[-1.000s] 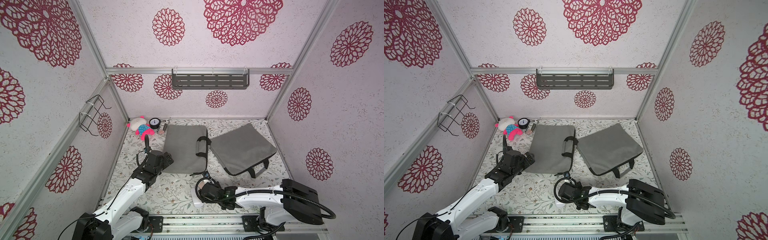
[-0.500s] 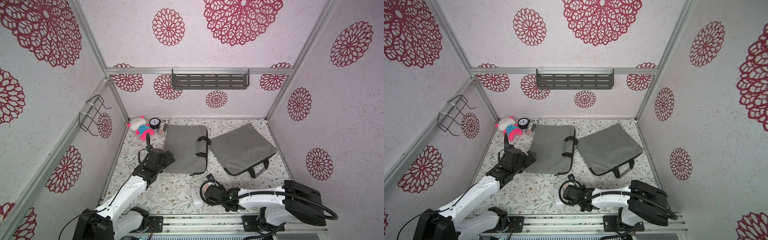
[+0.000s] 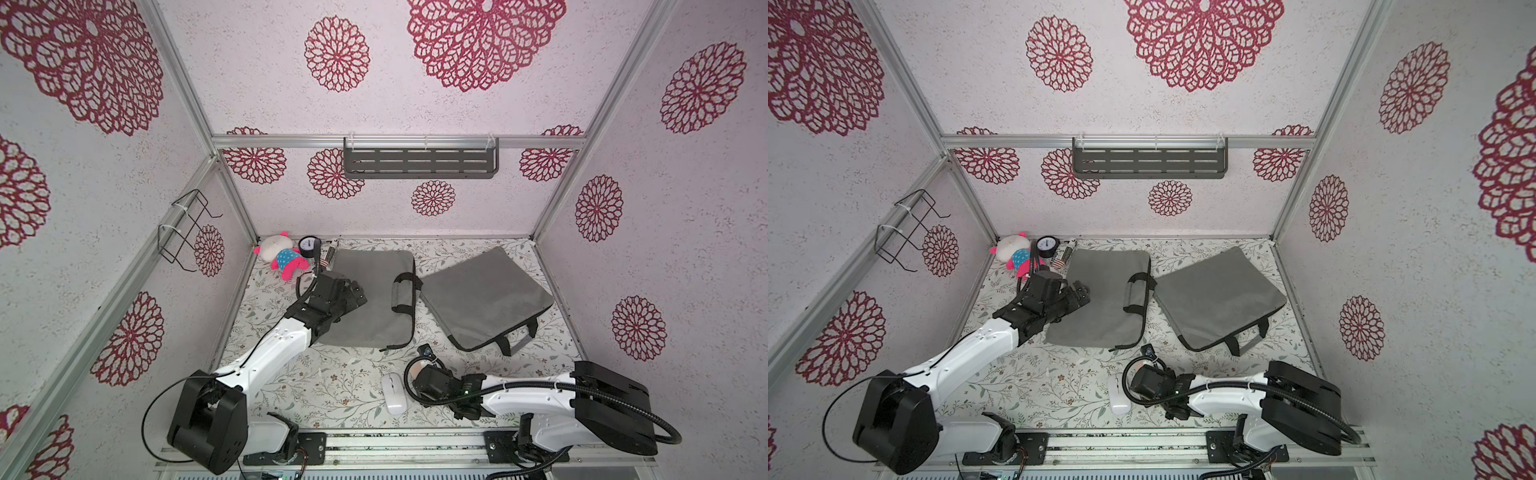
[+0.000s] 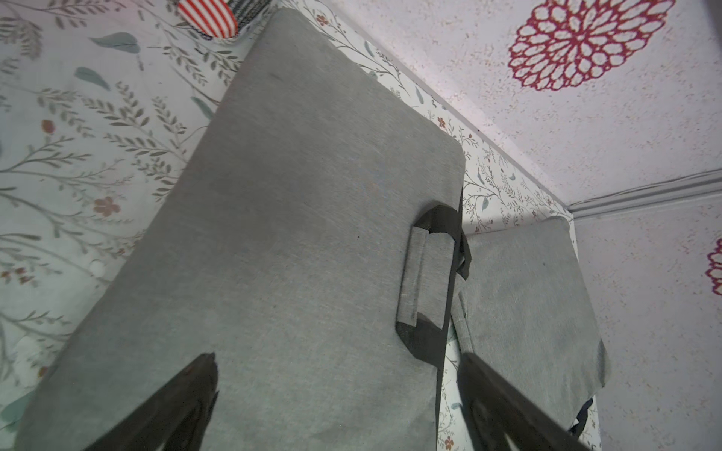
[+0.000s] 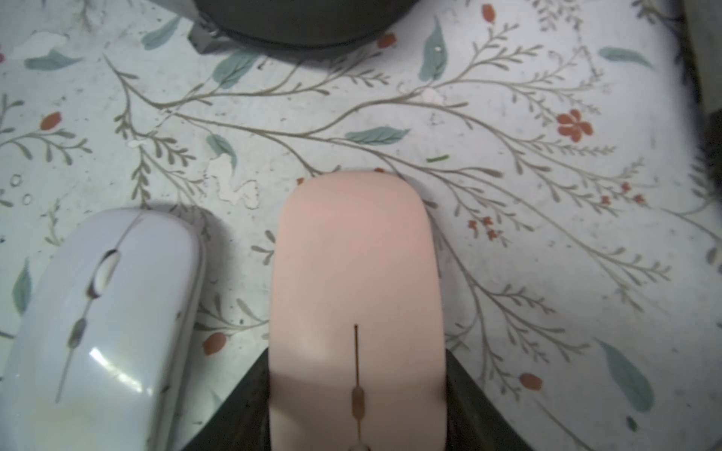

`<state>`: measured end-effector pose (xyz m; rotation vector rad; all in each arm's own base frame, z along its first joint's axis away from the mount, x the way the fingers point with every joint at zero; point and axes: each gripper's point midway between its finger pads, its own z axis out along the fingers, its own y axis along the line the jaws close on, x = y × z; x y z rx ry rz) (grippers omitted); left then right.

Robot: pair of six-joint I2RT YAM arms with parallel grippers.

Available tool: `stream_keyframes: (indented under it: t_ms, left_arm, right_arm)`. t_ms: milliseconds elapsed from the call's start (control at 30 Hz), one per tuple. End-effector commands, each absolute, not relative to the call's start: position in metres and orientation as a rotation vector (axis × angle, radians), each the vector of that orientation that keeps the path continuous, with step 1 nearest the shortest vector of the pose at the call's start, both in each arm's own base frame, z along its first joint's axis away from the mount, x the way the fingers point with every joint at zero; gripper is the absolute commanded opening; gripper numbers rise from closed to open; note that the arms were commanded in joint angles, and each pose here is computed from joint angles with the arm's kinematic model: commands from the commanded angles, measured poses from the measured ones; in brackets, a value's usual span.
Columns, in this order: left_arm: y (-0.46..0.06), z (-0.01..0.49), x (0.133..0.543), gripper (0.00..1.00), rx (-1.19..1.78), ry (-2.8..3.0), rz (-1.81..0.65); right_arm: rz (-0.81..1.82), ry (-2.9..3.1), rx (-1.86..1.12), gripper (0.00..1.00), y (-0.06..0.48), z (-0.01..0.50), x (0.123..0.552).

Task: Put the mouse into the laptop bag
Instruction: Pick up the mouse from the center of the board, then open the zippered laptop bag at the center of the board.

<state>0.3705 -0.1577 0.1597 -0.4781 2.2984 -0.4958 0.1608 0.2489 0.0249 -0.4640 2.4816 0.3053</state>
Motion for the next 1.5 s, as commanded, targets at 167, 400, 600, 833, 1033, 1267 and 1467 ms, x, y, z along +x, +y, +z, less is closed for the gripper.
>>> stream_keyframes:
  t_ms: [167, 400, 600, 833, 1033, 1267, 1467]
  left_arm:
    - [-0.221, 0.151, 0.397, 0.91, -0.228, 2.413, -0.296]
    - [-0.247, 0.111, 0.426, 0.81, -0.18, 2.529, -0.136]
    - [-0.253, 0.069, 0.433, 0.72, -0.135, 2.589, 0.08]
    - [-0.266, 0.042, 0.43, 0.67, -0.102, 2.639, 0.079]
    - [-0.278, 0.043, 0.43, 0.76, -0.103, 2.63, -0.003]
    - [-0.281, 0.043, 0.432, 0.82, -0.134, 2.607, -0.055]
    - [-0.278, 0.064, 0.428, 0.89, -0.228, 2.471, -0.217]
  right_arm:
    - [0.395, 2.418, -0.198, 0.45, 0.221, 0.05, 0.195]
    - [0.411, 2.399, -0.144, 0.42, 0.212, 0.052, 0.201]
    - [0.416, 2.385, -0.135, 0.42, 0.208, 0.055, 0.201]
    - [0.442, 2.366, -0.13, 0.41, 0.211, 0.057, 0.203]
    - [0.458, 2.368, -0.138, 0.41, 0.216, 0.056, 0.204]
    - [0.454, 2.369, -0.139, 0.41, 0.214, 0.054, 0.203]
    - [0.454, 2.373, -0.146, 0.41, 0.215, 0.052, 0.203]
